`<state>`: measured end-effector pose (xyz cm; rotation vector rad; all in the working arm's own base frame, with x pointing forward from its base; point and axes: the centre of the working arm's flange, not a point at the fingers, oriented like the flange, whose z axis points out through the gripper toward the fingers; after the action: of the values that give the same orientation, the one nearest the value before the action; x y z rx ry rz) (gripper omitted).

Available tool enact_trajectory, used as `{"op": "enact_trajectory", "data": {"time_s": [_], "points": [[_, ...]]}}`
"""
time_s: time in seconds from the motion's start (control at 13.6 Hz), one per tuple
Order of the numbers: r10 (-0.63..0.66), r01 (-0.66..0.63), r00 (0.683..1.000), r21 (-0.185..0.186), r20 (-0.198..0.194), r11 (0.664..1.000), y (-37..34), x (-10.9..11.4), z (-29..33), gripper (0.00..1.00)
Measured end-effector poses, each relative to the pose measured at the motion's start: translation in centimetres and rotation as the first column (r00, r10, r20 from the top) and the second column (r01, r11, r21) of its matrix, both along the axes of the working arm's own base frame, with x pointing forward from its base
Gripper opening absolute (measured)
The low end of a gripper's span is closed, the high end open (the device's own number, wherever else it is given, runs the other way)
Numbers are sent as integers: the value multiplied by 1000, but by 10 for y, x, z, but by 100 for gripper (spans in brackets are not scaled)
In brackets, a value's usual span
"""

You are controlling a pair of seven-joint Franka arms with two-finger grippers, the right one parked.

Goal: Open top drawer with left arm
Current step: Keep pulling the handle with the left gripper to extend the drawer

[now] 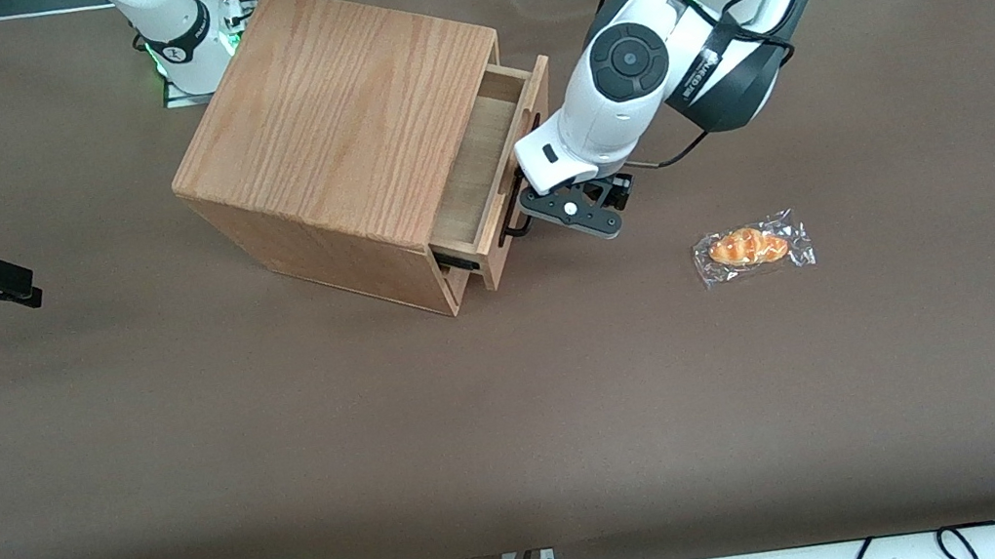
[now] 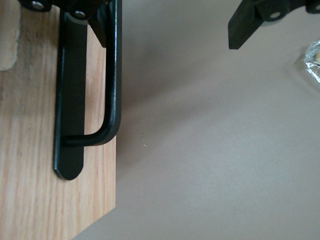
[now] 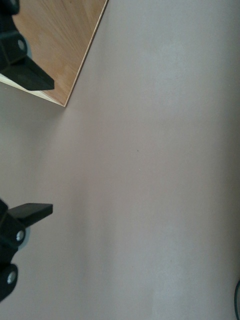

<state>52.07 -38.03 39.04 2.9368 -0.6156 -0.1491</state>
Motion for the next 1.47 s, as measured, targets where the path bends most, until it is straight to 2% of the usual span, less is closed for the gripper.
{"op": "enact_trajectory", "data": {"time_s": [0.51,0.81,1.47], "points": [[-27,27,999,-20,-26,999,34,18,-4,100],[-49,46,998,-53,-47,998,50,25,-9,100],[-18,15,997,-41,-70,999,83,39,-10,100]]}}
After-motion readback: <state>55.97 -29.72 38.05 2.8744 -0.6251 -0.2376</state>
